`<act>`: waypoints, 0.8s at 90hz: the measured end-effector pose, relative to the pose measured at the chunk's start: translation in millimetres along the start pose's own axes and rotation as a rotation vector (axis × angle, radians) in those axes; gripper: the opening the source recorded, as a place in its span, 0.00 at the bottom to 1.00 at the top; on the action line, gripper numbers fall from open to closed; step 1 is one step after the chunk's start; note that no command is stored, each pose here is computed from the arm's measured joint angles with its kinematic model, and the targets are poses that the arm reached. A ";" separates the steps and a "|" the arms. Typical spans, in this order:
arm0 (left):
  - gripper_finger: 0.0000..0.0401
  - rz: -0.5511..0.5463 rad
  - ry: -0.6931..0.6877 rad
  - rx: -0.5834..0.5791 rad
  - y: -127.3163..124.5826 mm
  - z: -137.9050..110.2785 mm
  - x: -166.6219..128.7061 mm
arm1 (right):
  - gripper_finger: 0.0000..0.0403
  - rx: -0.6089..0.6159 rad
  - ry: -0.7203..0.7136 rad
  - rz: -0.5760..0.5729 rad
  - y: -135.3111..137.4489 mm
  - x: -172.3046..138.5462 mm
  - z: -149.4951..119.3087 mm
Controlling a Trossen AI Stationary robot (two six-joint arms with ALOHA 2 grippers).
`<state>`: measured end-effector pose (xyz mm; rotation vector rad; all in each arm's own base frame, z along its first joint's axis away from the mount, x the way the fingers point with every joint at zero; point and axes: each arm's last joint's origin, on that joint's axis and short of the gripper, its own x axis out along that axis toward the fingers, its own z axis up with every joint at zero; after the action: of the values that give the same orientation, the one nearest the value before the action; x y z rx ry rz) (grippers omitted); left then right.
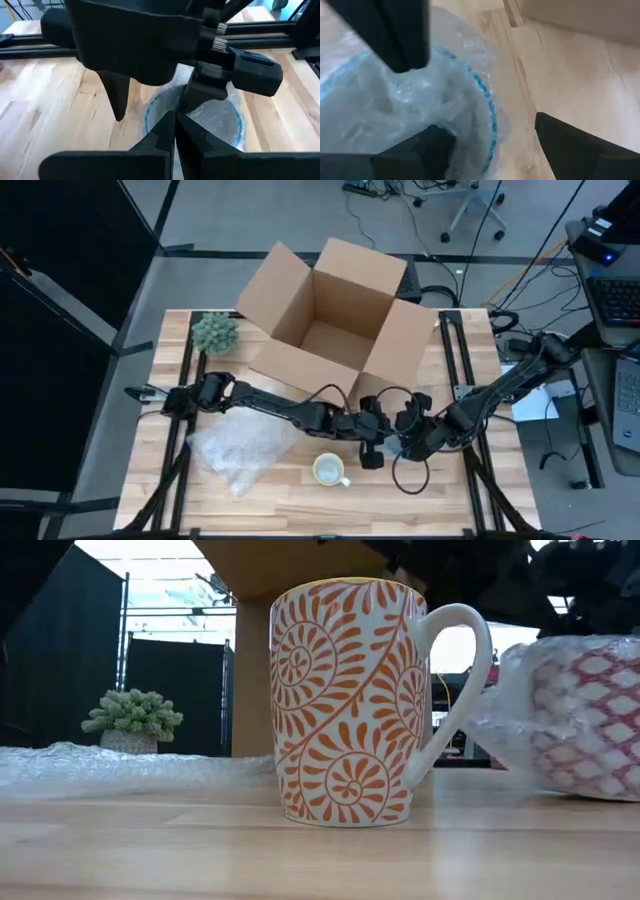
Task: Wrap mug
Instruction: Wrap the red mug with bubble wrap
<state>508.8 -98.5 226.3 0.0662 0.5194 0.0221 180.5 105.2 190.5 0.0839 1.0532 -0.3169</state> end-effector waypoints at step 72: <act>0.00 -0.050 -0.027 -0.026 -4.2 -4.6 9.3 | 0.64 0.007 0.009 -0.004 5.8 8.3 -0.1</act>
<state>514.6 -102.1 217.4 0.0276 0.4938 -0.0211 185.9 109.0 182.7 0.0897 1.0613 -0.3243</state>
